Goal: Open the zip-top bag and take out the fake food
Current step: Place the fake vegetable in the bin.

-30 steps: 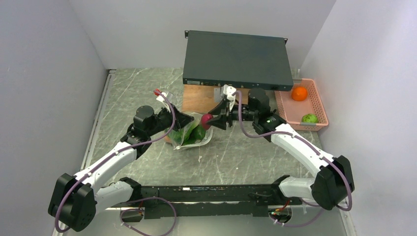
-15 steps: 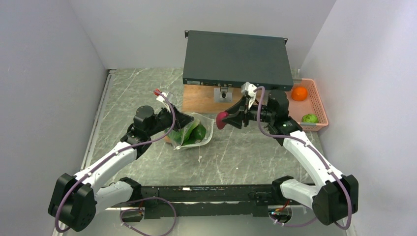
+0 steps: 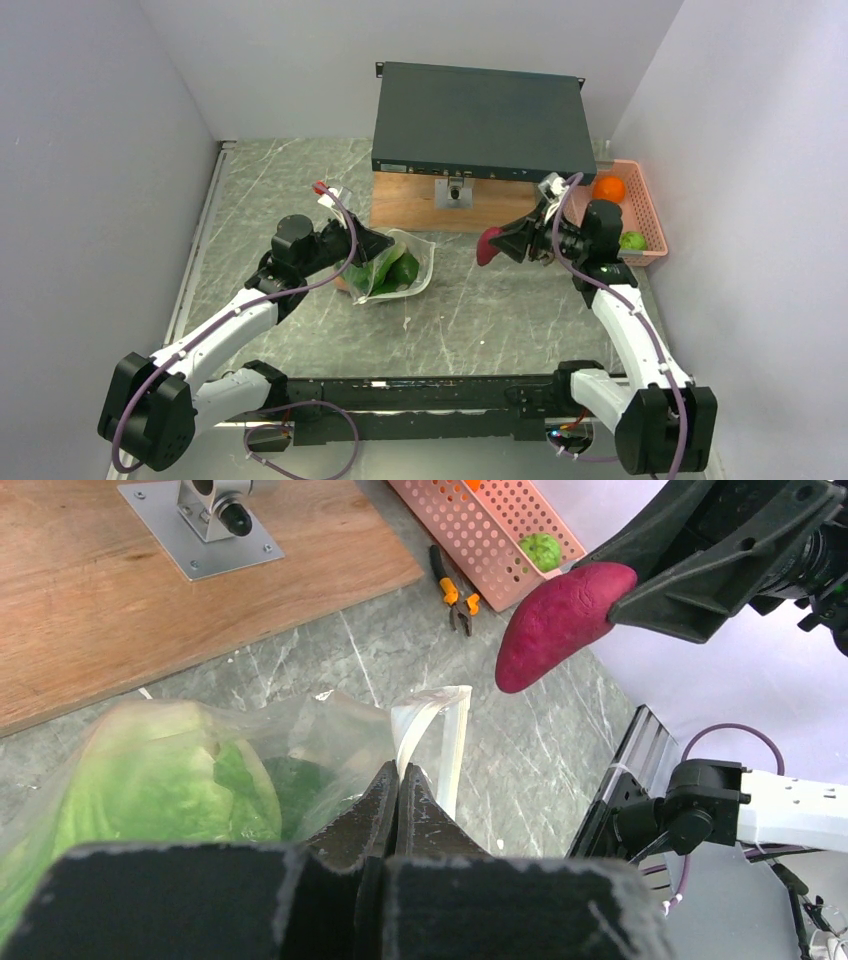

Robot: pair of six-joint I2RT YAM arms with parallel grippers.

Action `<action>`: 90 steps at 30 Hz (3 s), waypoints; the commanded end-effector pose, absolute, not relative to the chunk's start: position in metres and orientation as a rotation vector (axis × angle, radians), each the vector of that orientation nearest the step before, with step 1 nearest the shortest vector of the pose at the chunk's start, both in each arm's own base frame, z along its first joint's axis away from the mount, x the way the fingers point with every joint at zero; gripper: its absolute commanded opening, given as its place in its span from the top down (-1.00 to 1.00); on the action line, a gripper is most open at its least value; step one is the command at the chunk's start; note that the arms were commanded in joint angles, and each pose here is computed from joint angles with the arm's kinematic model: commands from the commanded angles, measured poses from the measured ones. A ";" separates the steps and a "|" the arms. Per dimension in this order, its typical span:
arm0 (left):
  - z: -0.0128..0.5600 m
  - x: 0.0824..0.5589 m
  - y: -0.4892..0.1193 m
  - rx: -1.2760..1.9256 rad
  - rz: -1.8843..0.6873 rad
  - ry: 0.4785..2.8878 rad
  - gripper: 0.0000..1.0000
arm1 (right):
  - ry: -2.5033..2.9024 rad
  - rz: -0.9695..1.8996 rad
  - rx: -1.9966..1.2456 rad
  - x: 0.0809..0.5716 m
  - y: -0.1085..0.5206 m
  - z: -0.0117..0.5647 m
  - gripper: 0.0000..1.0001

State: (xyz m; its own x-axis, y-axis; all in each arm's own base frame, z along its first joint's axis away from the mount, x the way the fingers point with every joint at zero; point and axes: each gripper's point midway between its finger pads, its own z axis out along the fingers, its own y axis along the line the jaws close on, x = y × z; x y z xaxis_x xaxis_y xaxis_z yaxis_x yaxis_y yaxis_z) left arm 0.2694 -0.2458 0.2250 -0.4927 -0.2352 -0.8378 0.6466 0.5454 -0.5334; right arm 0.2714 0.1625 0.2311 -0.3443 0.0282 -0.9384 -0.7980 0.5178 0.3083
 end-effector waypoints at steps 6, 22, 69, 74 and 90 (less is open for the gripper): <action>0.240 0.273 -0.244 0.370 -1.097 1.729 1.00 | 1.763 0.931 -0.419 0.279 0.116 0.222 1.00; 0.239 0.271 -0.243 0.368 -1.100 1.727 1.00 | 1.810 0.834 -0.134 0.296 0.071 0.212 1.00; 0.239 0.274 -0.243 0.376 -1.105 1.726 1.00 | 1.698 0.405 0.846 0.355 -0.080 0.208 1.00; 0.238 0.274 -0.242 0.370 -1.104 1.727 1.00 | 1.672 0.390 0.860 0.360 -0.088 0.214 1.00; 0.238 0.274 -0.240 0.370 -1.104 1.724 1.00 | 1.590 0.313 0.869 0.369 -0.114 0.233 1.00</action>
